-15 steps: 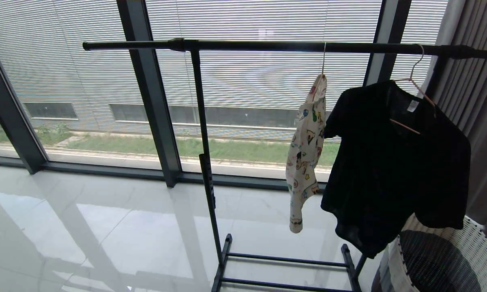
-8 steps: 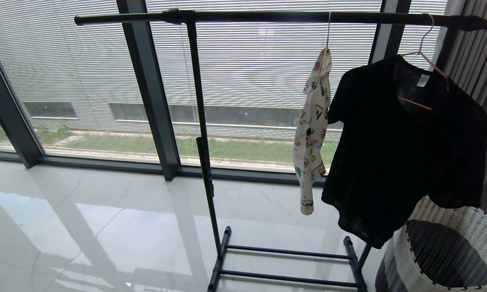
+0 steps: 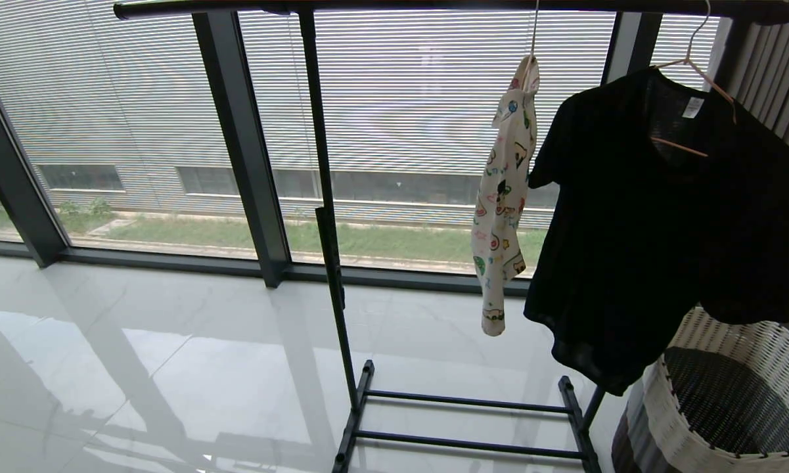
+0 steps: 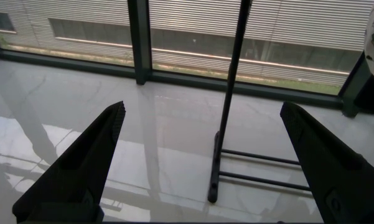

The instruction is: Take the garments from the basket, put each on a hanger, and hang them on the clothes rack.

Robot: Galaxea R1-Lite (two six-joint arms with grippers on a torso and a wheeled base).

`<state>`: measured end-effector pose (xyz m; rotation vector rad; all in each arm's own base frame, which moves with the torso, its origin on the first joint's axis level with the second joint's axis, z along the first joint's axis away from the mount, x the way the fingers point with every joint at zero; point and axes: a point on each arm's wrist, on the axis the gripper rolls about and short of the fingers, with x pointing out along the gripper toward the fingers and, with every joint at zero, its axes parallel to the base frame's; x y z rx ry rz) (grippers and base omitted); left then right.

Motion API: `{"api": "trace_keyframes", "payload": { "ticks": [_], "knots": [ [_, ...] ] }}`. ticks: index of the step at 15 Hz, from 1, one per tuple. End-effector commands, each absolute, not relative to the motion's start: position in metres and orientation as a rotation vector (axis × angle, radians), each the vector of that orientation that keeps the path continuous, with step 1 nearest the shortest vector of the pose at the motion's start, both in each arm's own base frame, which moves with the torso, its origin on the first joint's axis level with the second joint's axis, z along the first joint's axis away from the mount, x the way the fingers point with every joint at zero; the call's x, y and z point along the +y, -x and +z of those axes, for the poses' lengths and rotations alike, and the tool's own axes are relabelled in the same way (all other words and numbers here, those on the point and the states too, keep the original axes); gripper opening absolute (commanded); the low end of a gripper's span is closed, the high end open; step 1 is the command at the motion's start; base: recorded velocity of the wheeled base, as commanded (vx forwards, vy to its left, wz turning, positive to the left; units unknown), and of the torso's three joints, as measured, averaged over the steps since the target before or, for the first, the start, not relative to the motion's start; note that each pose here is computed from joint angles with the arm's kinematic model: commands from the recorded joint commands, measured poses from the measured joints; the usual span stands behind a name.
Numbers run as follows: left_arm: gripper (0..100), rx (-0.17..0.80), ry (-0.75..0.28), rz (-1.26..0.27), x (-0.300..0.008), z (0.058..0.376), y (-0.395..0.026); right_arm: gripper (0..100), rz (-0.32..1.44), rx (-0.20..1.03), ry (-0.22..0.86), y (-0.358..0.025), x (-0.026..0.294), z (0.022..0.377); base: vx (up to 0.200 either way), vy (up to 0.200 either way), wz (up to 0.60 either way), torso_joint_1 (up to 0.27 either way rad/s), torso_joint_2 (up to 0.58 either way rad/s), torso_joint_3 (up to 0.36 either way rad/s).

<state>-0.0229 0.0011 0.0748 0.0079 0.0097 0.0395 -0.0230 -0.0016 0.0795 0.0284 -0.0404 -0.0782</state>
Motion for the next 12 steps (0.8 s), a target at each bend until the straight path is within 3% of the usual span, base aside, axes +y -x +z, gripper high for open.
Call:
{"api": "trace_keyframes", "payload": {
  "ticks": [1,12],
  "knots": [
    [100,0.009,-0.008,0.04,0.0011,0.0748,0.0229,100,-0.079,-0.038,-0.026,0.0229,-0.0016,0.0793,0.0,0.0,0.0,0.0,0.0,0.0],
    [100,0.009,-0.008,0.04,0.0011,0.0748,0.0229,100,-0.05,-0.03,-0.016,0.0229,-0.001,0.0785,0.0,0.0,0.0,0.0,0.0,0.0]
  ]
}}
